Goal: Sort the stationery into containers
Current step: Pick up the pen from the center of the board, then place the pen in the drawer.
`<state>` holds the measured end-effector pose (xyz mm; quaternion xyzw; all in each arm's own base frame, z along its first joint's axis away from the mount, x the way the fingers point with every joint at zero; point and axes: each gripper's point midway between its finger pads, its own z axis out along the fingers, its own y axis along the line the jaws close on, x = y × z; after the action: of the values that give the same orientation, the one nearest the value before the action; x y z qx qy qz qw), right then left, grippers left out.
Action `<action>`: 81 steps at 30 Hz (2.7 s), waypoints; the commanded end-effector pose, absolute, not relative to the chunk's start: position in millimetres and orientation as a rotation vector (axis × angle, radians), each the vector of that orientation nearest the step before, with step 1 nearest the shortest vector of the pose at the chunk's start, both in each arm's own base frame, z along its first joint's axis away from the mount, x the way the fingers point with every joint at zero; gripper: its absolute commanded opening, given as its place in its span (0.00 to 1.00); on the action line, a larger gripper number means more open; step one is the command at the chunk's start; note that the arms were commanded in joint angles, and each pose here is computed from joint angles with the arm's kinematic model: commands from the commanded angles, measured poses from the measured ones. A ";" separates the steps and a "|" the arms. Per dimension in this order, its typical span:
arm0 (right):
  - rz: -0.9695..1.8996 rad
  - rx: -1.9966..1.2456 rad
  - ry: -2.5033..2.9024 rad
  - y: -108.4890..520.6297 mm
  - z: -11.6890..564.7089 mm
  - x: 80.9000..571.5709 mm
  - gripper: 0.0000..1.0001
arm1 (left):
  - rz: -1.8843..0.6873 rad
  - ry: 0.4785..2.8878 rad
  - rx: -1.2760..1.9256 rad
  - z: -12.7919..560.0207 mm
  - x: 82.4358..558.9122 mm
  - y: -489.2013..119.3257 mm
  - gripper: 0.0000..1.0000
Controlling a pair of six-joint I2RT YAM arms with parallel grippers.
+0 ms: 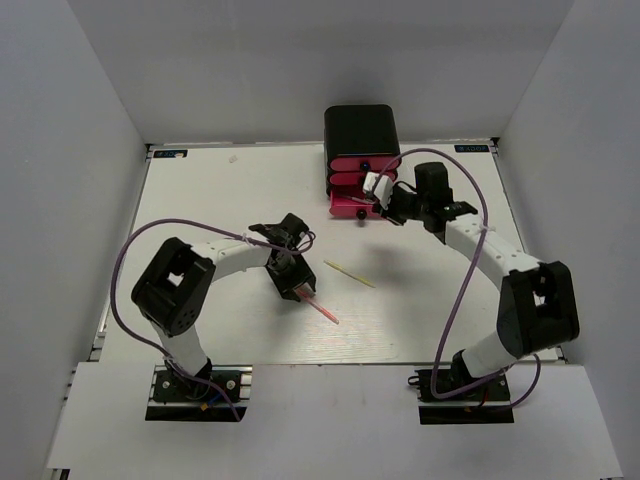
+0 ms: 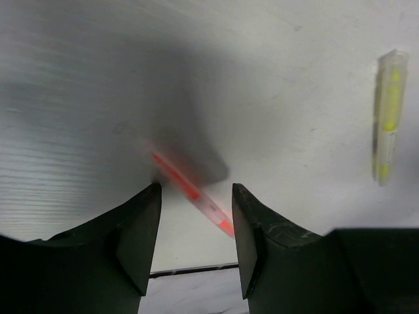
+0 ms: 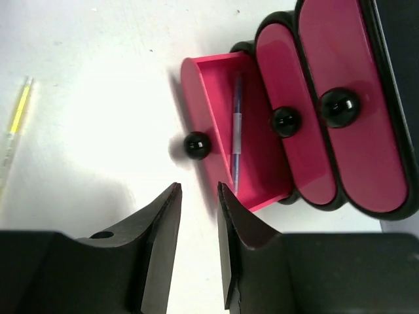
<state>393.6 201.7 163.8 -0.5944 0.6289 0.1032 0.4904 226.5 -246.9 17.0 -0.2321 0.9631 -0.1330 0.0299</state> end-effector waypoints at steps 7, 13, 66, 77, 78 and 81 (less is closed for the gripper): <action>0.321 -1.391 1.465 201.7 179.3 360.5 0.35 | -0.287 3.083 -0.847 -27.9 200.3 -243.3 0.33; 0.353 -1.378 1.461 202.4 181.4 347.8 0.35 | -0.251 3.086 -0.821 -29.2 201.4 -239.8 0.23; 0.139 -0.783 1.550 112.2 200.9 311.2 0.00 | -1.258 1.911 -1.047 172.6 504.5 -377.2 0.00; 0.150 -0.785 1.546 111.1 198.1 308.6 0.00 | -1.210 1.948 -1.097 144.2 510.7 -379.1 0.01; 0.154 -0.786 1.548 111.3 197.0 308.1 0.00 | -1.201 1.955 -1.101 140.0 509.2 -378.1 0.01; 0.162 -0.792 1.545 112.8 197.1 307.4 0.00 | -1.185 1.958 -1.108 135.8 511.3 -377.5 0.04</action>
<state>306.6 110.8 186.0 -0.3528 0.6951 0.0670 0.6228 502.8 -378.4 113.6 -0.4126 0.7515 -0.4340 0.2769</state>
